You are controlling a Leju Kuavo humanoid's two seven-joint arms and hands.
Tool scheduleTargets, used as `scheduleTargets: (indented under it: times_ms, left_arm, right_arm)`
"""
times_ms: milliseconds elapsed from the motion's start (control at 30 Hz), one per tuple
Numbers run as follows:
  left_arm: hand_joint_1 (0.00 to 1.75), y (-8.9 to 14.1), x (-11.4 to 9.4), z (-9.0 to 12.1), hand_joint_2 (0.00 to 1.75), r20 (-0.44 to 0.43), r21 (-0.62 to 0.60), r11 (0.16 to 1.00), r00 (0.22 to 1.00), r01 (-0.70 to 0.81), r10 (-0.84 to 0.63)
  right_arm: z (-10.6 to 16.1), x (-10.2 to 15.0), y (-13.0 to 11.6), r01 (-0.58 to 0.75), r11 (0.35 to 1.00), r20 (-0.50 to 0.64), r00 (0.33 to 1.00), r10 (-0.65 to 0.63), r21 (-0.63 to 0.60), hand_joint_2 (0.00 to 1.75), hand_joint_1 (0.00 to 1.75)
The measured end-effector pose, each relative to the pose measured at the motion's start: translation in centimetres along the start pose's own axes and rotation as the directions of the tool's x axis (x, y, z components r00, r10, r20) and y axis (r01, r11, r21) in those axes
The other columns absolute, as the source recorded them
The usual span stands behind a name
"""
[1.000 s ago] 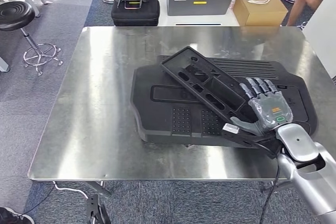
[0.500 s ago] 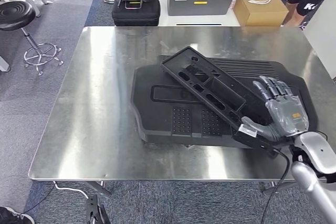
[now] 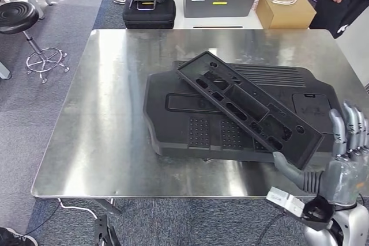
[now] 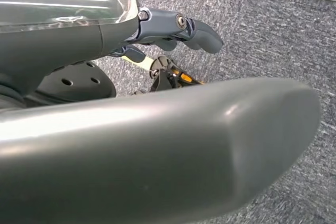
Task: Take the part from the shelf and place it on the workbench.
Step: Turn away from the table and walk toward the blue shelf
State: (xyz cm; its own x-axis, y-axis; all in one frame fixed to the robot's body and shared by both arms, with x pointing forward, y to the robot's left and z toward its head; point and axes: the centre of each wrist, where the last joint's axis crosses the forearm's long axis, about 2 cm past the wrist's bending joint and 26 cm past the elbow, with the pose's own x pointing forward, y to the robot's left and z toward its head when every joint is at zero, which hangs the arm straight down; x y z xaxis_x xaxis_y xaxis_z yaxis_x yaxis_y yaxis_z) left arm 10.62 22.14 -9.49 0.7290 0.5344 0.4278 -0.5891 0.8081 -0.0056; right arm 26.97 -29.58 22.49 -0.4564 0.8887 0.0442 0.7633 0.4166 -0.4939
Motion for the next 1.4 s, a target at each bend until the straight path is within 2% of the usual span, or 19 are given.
scheduleTargets:
  times_ms: [533, 967, 1400]
  left_arm:
    - [0.0, 0.4, -0.3, 0.0, 0.0, 0.003, 0.056, 0.998, 1.0, 0.011, -0.011]
    - [0.0, 0.6, -0.4, 0.0, 0.0, 0.005, 0.067, 0.998, 1.0, 0.012, -0.012]
    - [0.0, 0.9, -0.6, 0.0, 0.0, 0.007, 0.073, 0.997, 1.0, 0.013, -0.014]
  right_arm:
    - [2.0, 1.5, -3.0, 0.071, 0.983, -0.102, 0.991, -0.089, -0.167, 1.75, 0.0]
    - [2.8, 1.6, -3.4, 0.102, 0.973, -0.165, 0.977, -0.137, -0.209, 1.75, 0.0]
    - [3.4, 1.5, -3.5, 0.102, 0.975, -0.203, 0.969, -0.143, -0.198, 1.75, 0.0]
